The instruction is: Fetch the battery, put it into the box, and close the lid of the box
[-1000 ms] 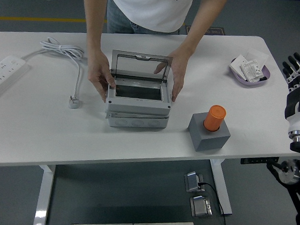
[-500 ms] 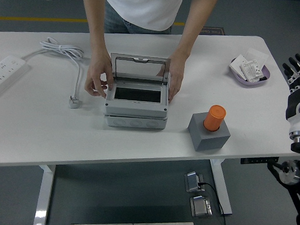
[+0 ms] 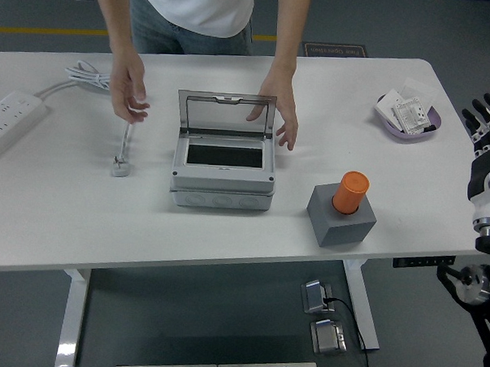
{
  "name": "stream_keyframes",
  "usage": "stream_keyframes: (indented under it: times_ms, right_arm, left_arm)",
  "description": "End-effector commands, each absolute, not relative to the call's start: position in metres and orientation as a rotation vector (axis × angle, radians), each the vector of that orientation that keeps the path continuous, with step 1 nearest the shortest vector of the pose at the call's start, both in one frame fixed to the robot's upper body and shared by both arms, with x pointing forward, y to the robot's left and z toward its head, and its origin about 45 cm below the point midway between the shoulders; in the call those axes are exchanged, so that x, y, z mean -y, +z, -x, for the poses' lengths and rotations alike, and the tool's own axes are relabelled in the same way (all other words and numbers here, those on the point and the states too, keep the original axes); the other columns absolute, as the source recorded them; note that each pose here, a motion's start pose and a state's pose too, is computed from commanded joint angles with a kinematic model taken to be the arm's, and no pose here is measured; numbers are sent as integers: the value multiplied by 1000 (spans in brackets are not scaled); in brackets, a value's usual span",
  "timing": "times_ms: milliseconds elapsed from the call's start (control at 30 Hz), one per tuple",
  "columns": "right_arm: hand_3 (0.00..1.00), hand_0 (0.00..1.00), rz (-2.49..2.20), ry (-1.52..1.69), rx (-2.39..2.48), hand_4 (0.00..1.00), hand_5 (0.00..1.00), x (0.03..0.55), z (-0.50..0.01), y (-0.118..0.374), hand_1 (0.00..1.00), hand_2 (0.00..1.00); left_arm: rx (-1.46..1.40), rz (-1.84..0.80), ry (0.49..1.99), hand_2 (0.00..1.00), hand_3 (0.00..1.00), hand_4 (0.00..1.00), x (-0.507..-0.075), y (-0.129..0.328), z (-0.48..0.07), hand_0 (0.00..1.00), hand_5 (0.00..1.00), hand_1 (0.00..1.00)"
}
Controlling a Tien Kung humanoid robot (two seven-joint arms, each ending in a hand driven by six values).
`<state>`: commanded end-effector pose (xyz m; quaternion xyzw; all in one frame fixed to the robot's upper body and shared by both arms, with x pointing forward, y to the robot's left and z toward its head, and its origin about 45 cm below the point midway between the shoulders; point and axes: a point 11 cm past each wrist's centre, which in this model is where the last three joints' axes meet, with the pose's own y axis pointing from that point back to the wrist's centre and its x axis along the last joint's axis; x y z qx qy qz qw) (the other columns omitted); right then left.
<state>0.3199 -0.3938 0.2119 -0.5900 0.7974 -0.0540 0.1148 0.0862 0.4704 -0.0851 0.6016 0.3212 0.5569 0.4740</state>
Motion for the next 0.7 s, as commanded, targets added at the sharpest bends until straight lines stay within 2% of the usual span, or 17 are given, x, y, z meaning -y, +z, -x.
stream_keyframes:
  times_ms: [700]
  right_arm:
    - [834,910,1794,-146,-2355,940,869,383,-322,197,779,813]
  left_arm:
    - [-824,-1470,1384,566,638,541,-471,-86,-79,577,208,683]
